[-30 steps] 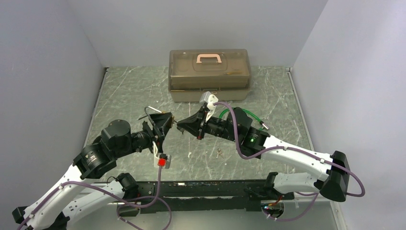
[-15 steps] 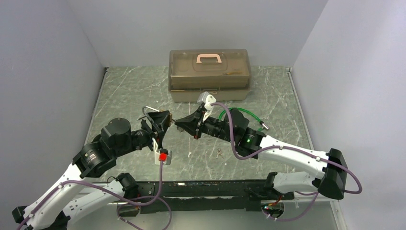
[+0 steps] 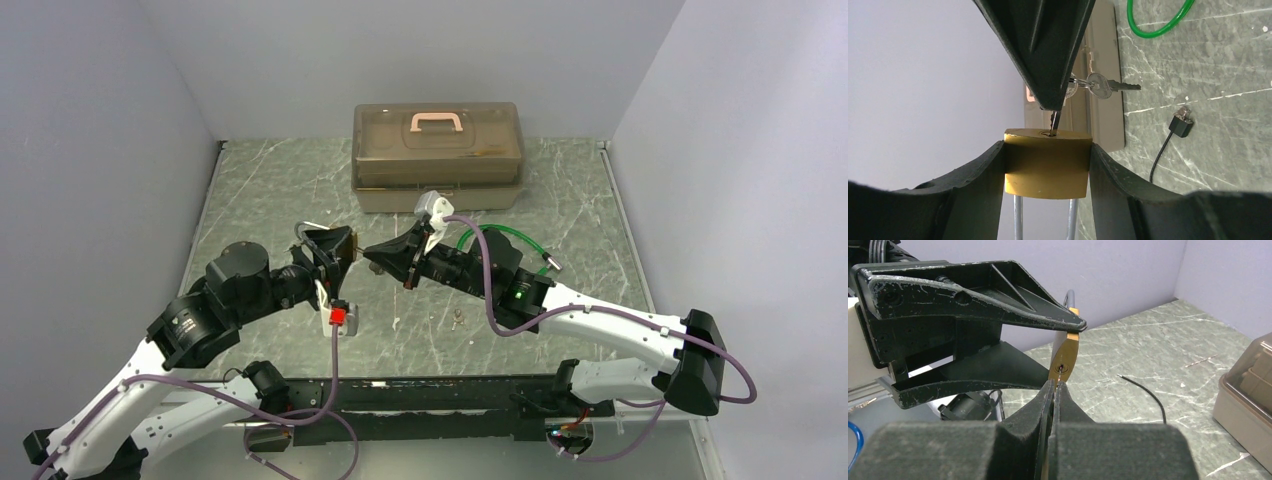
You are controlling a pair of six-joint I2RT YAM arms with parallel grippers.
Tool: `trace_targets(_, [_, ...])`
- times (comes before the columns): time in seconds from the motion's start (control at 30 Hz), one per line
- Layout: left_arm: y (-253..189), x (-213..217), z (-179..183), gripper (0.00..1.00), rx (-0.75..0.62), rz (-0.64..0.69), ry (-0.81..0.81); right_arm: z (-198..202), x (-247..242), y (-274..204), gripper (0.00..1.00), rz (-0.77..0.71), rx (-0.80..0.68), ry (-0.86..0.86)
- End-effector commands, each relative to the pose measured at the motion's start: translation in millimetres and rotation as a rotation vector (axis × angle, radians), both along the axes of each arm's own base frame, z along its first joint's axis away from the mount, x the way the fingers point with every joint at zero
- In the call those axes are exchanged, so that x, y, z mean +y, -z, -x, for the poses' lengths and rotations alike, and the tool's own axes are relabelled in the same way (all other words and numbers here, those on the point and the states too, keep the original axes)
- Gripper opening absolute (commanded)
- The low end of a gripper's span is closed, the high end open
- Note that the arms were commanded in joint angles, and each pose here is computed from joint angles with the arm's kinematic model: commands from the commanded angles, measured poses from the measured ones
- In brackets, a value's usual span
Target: Unlock with the key
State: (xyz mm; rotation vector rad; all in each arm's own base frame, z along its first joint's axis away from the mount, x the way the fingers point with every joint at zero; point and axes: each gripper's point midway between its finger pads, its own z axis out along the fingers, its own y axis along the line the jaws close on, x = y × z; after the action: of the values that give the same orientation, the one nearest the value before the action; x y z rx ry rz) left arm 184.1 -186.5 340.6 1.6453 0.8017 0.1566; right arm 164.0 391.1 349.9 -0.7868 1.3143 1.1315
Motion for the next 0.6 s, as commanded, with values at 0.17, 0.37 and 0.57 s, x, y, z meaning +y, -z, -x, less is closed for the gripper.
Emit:
trace_targets(0.17, [-44.8, -26.9, 23.0, 0.00, -0.131, 0.079, 0.197, 28.4, 16.8, -16.4, 0.00, -0.036, -0.043, -0.133])
trace_targets(0.37, [-42.3, -29.2, 26.9, 0.00, -0.128, 0.053, 0.224, 30.6, 20.4, -17.4, 0.00, -0.023, -0.038, -0.155])
trace_targets(0.57, [-45.3, -36.8, 31.9, 0.00, -0.190, 0.009, 0.278, 31.4, 22.3, -18.1, 0.00, -0.030, -0.041, -0.163])
